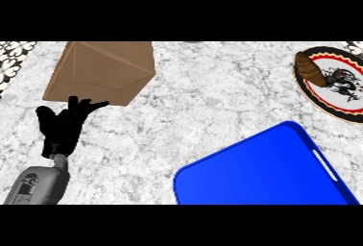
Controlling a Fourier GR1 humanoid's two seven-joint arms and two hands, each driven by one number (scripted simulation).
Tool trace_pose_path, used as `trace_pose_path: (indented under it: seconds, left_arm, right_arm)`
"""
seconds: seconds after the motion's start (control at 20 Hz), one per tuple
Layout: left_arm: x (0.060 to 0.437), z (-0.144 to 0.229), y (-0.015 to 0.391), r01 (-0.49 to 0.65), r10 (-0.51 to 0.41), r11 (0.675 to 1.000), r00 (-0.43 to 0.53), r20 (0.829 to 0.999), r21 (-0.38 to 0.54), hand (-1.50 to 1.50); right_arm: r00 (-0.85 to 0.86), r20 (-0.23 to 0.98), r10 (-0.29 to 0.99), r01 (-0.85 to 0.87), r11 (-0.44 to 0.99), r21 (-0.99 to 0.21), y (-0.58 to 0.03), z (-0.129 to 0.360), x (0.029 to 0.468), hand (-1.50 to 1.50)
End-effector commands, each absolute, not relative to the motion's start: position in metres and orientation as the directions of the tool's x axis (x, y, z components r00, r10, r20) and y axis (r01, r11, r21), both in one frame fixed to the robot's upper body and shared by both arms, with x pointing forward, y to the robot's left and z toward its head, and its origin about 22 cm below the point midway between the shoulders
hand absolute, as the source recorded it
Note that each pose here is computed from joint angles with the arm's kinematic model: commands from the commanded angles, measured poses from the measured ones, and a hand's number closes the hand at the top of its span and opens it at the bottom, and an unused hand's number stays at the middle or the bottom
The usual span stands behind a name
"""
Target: Pick the croissant from the tray and place it in the plate
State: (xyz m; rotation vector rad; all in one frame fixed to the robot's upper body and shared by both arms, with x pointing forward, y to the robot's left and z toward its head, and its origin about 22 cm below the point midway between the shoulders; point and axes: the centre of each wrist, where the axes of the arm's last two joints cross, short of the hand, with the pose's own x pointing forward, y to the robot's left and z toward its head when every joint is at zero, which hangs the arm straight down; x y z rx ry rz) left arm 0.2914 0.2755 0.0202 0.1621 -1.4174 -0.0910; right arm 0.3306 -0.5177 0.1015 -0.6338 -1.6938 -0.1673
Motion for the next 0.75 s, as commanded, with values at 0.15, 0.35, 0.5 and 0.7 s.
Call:
trace_pose_path:
  seconds: [0.15,0.35,0.5,0.7]
  left_arm:
    - [0.3,0.042,0.268,-0.032,-0.142,0.988,0.159,0.977,0.148,0.0]
    - [0.267,0.009,0.281,-0.013,-0.15,0.988,0.149,0.977,0.154,0.0]
    - [0.289,0.017,0.286,-0.015,-0.173,0.984,0.147,0.974,0.177,0.0]
    - [0.284,0.021,0.278,-0.014,-0.163,0.986,0.149,0.975,0.167,0.0]
  right_arm:
    - [-0.075,0.941,0.331,0.513,0.822,-0.249,-0.542,0.088,0.298,-1.5]
    - [-0.035,0.932,0.361,0.523,0.801,-0.291,-0.555,0.092,0.286,-1.5]
    - [0.008,0.93,0.367,0.543,0.78,-0.312,-0.56,0.095,0.281,-1.5]
    - [0.016,0.928,0.372,0.518,0.791,-0.326,-0.563,0.095,0.276,-1.5]
